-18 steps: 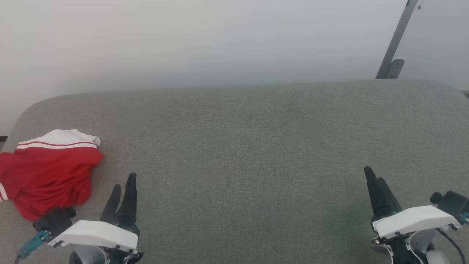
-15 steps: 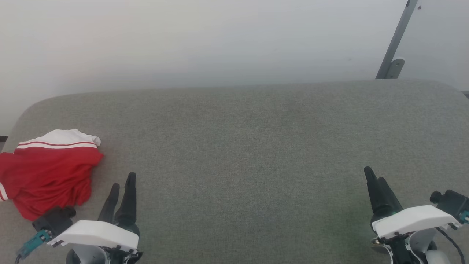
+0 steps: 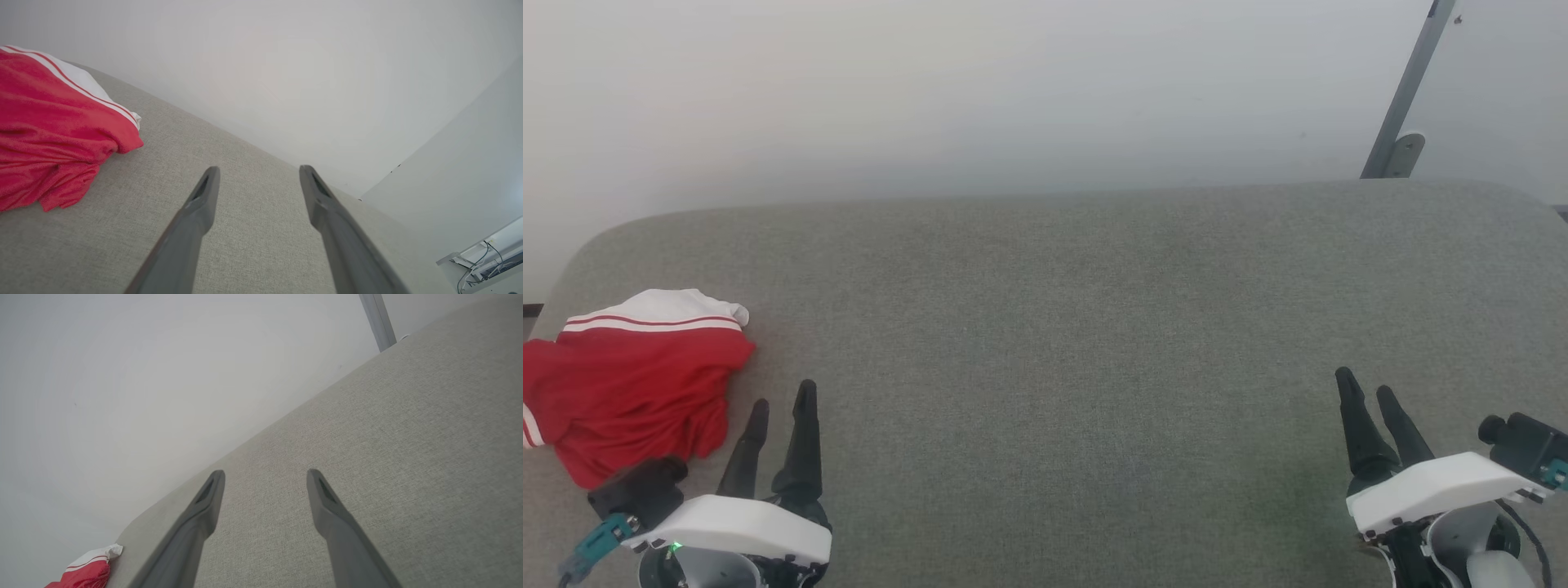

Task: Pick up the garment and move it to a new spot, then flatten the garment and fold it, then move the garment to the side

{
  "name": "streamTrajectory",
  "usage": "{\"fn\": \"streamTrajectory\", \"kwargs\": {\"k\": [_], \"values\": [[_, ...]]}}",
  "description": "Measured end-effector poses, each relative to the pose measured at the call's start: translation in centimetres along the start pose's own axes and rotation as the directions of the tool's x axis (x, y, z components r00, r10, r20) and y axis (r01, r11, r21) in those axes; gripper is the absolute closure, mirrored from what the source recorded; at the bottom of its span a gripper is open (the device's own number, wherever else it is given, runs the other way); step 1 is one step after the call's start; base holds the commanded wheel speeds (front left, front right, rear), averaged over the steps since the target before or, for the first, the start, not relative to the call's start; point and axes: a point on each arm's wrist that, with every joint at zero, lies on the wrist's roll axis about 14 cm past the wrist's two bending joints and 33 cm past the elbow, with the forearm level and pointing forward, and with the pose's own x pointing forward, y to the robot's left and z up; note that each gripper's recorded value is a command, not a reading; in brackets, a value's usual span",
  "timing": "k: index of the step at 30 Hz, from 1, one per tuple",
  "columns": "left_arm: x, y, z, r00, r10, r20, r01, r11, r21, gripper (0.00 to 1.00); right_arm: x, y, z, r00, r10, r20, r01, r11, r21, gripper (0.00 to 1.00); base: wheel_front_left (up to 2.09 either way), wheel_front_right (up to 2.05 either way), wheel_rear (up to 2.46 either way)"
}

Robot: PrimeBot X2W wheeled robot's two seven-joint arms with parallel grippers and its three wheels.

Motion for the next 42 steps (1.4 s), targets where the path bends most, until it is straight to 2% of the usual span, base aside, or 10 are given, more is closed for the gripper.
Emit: {"fn": "streamTrajectory", "kwargs": {"k": [22, 42], "values": [[-0.3, -1.1, 1.2, 0.996, -0.068, 0.056, 0.053, 0.97, 0.237, 0.0, -0.1, 0.5, 1.0, 0.999, 0.018, 0.03, -0.011, 0.976, -0.216, 0.0, 0.0, 0.0, 0.0], [-0.6, -1.8, 1.9, 0.989, -0.118, 0.085, 0.075, 0.916, 0.395, 0.0, -0.2, 0.7, 2.0, 0.998, 0.032, 0.059, -0.007, 0.924, -0.382, 0.0, 0.0, 0.0, 0.0]]}}
